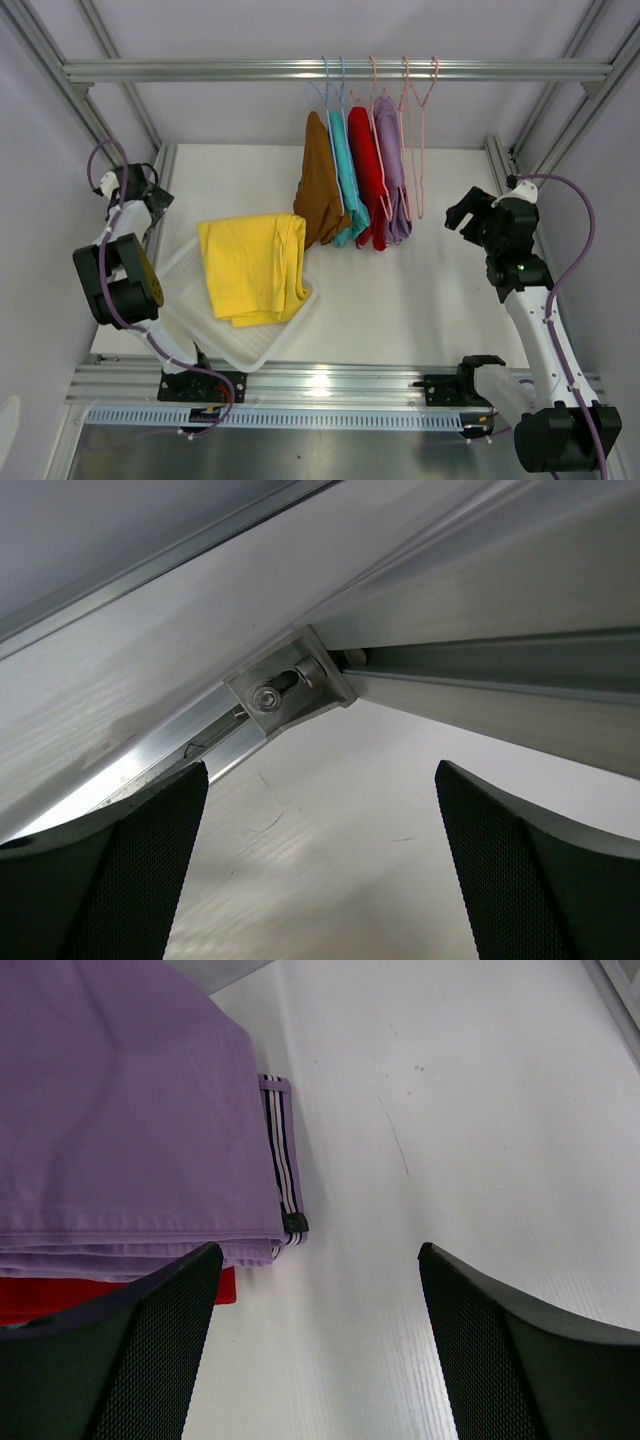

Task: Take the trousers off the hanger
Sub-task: Move the clothesline to the center of the board.

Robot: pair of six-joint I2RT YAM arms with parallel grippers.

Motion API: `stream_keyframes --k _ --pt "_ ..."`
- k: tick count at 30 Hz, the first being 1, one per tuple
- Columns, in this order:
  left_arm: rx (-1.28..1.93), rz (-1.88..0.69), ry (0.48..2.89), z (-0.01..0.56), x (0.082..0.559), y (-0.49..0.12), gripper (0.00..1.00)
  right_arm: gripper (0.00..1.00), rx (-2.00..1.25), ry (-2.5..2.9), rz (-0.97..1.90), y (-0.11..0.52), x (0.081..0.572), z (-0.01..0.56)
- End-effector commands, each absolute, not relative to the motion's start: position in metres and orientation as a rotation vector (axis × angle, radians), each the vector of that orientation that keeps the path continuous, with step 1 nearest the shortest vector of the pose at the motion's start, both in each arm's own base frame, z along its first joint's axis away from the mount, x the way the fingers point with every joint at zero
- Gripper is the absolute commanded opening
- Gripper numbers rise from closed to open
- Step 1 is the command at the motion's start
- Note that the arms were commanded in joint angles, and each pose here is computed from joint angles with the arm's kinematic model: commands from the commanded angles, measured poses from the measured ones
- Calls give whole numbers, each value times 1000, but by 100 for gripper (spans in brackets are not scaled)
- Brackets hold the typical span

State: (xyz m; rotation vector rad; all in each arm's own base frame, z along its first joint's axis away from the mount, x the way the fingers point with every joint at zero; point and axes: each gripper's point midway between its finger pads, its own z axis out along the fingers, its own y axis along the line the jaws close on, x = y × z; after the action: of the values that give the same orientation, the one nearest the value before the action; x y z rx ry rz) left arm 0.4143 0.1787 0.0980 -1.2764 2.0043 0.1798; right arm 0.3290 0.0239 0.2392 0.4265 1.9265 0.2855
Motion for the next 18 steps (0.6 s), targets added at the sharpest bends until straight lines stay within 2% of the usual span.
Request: stream_keyframes --k 1,13,18 --pt "-1178 167 1948 127 446 191 99 84 432 1886 310 24 336 249" --pt "-1141 137 1985 129 466 192 100 84 482 1895 223 7 342 241" --pt "-1138 127 1989 128 467 190 99 86 628 1902 64 -36 339 237"
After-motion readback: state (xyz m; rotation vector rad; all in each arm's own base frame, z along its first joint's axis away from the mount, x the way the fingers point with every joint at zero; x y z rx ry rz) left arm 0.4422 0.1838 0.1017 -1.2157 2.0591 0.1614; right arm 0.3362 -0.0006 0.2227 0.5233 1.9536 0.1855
